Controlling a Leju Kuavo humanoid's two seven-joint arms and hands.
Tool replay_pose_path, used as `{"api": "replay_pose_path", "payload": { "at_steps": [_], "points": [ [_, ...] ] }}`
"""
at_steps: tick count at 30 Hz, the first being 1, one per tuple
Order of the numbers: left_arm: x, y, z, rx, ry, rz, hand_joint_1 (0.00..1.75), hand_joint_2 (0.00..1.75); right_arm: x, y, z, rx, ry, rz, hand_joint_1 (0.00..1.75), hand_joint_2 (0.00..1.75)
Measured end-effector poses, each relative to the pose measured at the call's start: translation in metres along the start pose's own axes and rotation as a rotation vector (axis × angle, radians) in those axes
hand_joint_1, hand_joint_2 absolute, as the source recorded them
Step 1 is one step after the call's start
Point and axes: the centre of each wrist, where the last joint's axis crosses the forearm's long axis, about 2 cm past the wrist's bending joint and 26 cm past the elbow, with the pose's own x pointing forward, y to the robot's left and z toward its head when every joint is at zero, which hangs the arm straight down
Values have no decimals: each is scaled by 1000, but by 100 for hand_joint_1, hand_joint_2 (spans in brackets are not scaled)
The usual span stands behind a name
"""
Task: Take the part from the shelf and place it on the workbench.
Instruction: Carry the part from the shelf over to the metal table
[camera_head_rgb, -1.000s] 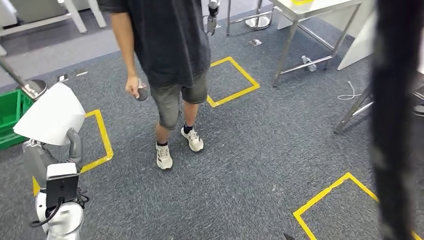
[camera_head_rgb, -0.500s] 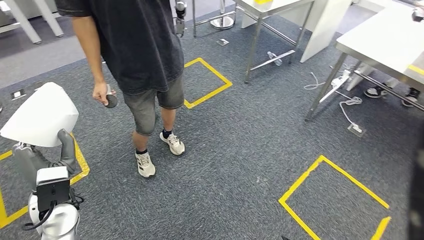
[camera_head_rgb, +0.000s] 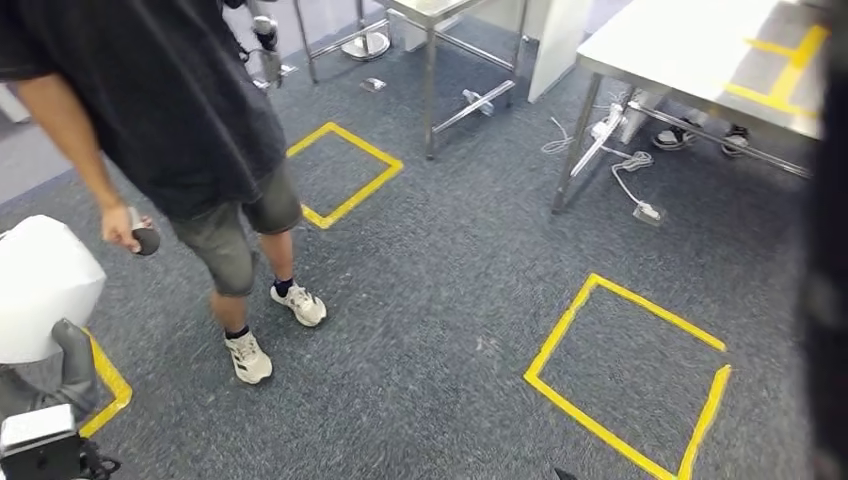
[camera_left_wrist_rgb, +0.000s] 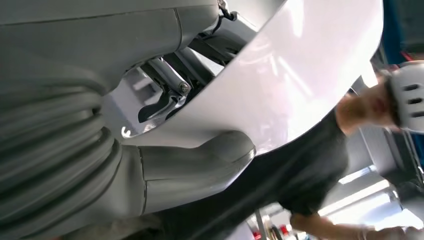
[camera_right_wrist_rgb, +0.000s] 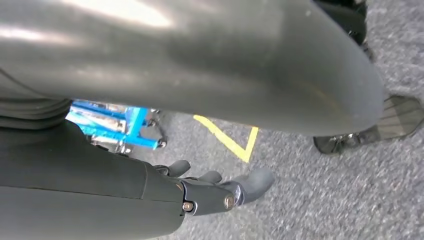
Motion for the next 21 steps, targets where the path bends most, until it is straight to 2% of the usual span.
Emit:
{"api": "replay_pose_path", "payload": {
  "at_steps": [4, 10, 15, 21],
  "points": [
    [4, 6, 9, 9, 21, 6, 175, 175, -3, 3, -1, 18, 3, 9, 0, 0],
    [11, 9, 9, 58, 6, -20, 175, 175, -3, 3, -1, 44, 2, 24, 0, 0],
    [21, 6, 2, 82, -38, -21, 175, 175, -8, 0, -2, 46, 18, 15, 0, 0],
    [17, -8, -14, 66, -58, 19, 175, 175, -9, -1, -3, 50, 19, -24, 0, 0]
  ]
}}
